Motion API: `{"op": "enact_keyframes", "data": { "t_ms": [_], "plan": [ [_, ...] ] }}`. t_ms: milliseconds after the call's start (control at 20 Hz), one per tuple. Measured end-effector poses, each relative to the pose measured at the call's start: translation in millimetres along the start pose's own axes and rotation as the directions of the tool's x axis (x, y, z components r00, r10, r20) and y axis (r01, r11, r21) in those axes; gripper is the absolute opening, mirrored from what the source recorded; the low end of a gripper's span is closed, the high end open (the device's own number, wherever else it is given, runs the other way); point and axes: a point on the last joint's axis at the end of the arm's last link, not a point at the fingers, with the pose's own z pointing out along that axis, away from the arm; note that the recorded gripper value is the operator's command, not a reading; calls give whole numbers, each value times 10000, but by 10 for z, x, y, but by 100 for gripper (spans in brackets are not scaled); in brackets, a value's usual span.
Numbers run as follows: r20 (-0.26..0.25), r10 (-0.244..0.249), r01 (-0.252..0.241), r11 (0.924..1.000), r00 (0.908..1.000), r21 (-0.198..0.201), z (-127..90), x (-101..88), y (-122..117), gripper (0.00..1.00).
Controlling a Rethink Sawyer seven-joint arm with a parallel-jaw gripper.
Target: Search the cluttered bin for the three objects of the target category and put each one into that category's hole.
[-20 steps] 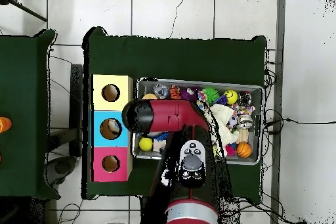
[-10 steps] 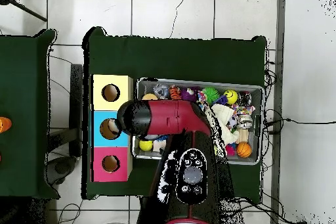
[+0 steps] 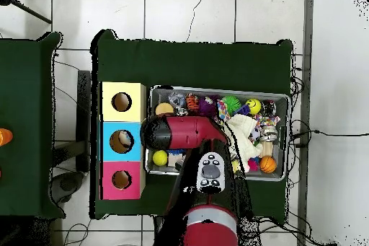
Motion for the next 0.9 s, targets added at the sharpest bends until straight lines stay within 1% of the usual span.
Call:
{"op": "enact_keyframes", "data": {
  "t_ms": [100, 200, 300, 550, 900],
  "plan": [
    [192, -15, 14, 10000, 9998, 9, 138, 36, 22, 0],
    [277, -10, 10, 10000, 9996, -3, 284, 97, 38, 0],
    [469, 122, -123, 9999, 9988, 19, 306, 75, -13, 0],
    [317, 277, -276, 9996, 9991, -23, 394, 132, -74, 0],
    [157, 388, -386, 9992, 9991, -143, 486, 178, -52, 0]
  ]
}}
